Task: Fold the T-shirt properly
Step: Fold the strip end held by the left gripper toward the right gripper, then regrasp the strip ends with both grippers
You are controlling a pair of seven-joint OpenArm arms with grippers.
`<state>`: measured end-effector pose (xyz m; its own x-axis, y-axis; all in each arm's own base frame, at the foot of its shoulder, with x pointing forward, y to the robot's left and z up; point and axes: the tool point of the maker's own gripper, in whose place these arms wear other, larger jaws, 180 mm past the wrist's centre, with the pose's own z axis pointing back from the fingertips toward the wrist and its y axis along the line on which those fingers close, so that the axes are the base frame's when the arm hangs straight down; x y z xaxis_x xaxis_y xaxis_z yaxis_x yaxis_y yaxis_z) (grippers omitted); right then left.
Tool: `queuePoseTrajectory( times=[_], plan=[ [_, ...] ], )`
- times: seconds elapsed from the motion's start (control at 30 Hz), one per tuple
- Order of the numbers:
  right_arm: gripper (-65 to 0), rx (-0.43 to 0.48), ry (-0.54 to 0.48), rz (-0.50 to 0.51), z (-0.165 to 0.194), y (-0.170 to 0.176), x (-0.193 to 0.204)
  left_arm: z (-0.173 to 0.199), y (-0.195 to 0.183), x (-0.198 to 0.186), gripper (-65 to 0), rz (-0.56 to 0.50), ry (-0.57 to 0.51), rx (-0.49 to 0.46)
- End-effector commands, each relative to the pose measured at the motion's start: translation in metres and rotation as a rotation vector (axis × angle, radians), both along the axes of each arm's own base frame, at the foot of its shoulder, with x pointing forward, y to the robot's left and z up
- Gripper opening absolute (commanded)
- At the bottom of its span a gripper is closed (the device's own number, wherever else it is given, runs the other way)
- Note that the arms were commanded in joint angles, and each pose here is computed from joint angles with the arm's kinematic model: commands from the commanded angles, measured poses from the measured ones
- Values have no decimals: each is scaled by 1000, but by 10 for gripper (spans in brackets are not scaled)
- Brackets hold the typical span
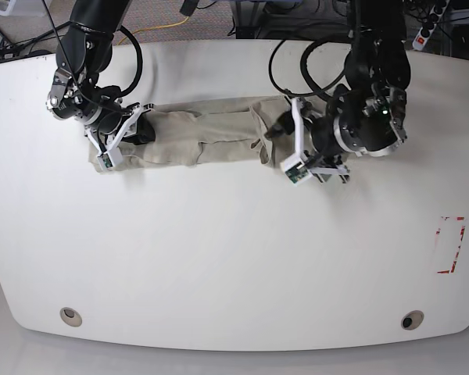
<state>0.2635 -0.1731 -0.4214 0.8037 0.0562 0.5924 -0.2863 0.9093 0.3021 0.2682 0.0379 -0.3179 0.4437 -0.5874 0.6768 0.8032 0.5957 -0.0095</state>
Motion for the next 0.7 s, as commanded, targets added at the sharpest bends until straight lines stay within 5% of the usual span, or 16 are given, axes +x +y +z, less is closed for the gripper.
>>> queuePoseTrajectory(
  times=[0.0, 0.2, 0.37, 0.5, 0.67],
  plan=[
    [-556, -33, 14, -5, 0, -8, 0, 9, 22, 8, -311, 34, -34, 14],
    [-550, -51, -29, 1, 13, -9, 8, 13, 89, 14, -312, 172, -37, 54],
    [-541, -92, -104, 17, 38, -9, 16, 3, 97, 1, -312, 166, -16, 64],
    [-411, -139, -109, 18, 52, -17, 19, -14, 84, -11, -312, 134, 32, 20],
    [-201, -100, -131, -144, 71, -52, 26, -44, 70, -23, -347, 122, 130, -38]
  ],
)
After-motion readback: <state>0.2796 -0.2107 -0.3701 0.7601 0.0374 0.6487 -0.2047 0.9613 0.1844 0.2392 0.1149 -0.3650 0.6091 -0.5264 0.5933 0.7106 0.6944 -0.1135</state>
